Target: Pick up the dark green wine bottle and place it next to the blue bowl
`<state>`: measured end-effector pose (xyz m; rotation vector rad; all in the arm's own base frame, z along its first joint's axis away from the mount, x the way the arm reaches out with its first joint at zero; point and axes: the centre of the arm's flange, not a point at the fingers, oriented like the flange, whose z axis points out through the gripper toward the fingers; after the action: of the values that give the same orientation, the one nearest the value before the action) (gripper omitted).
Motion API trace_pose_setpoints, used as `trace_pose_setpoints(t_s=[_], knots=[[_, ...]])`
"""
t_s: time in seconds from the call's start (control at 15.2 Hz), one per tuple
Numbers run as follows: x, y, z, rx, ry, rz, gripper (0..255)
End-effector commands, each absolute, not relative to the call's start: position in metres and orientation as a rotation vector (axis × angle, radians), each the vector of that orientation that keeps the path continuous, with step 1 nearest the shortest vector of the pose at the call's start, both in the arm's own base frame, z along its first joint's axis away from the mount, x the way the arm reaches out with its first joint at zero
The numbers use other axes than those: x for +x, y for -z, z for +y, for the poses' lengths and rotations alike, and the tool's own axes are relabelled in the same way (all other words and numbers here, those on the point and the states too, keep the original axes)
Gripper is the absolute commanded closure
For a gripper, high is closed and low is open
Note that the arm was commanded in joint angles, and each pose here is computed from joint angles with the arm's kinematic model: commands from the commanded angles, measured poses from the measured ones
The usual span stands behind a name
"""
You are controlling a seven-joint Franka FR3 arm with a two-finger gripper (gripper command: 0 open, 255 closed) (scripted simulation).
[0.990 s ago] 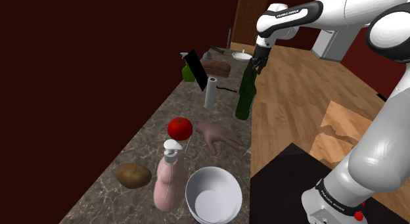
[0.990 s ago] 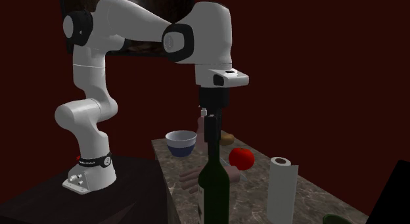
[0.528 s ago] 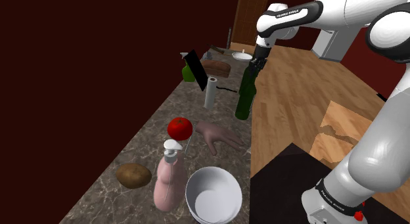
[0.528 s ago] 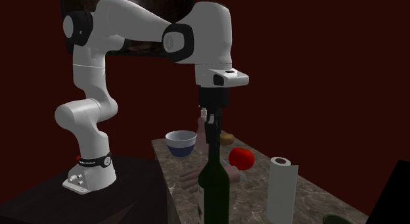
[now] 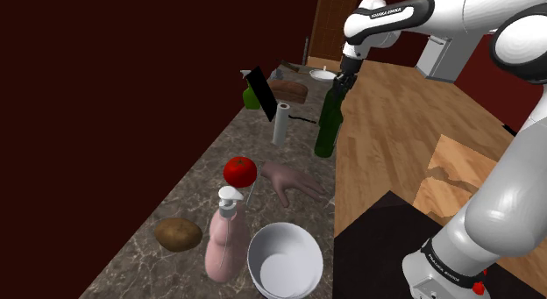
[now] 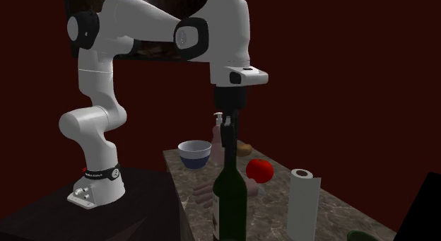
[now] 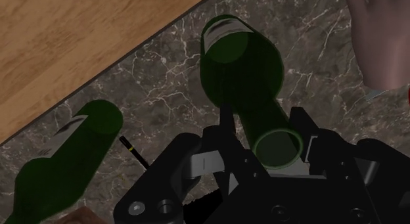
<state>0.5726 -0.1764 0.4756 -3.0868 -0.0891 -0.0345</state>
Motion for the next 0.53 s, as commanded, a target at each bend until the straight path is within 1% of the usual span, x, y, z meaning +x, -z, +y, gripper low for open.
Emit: trace_pose_setpoints(t_s=[0.0,0.46], knots=[[0.572,-0.486,-0.177,-3.087,0.035,-0.089,255],[0.572,-0.523,-0.177,-3.087,0.035,-0.089,255]])
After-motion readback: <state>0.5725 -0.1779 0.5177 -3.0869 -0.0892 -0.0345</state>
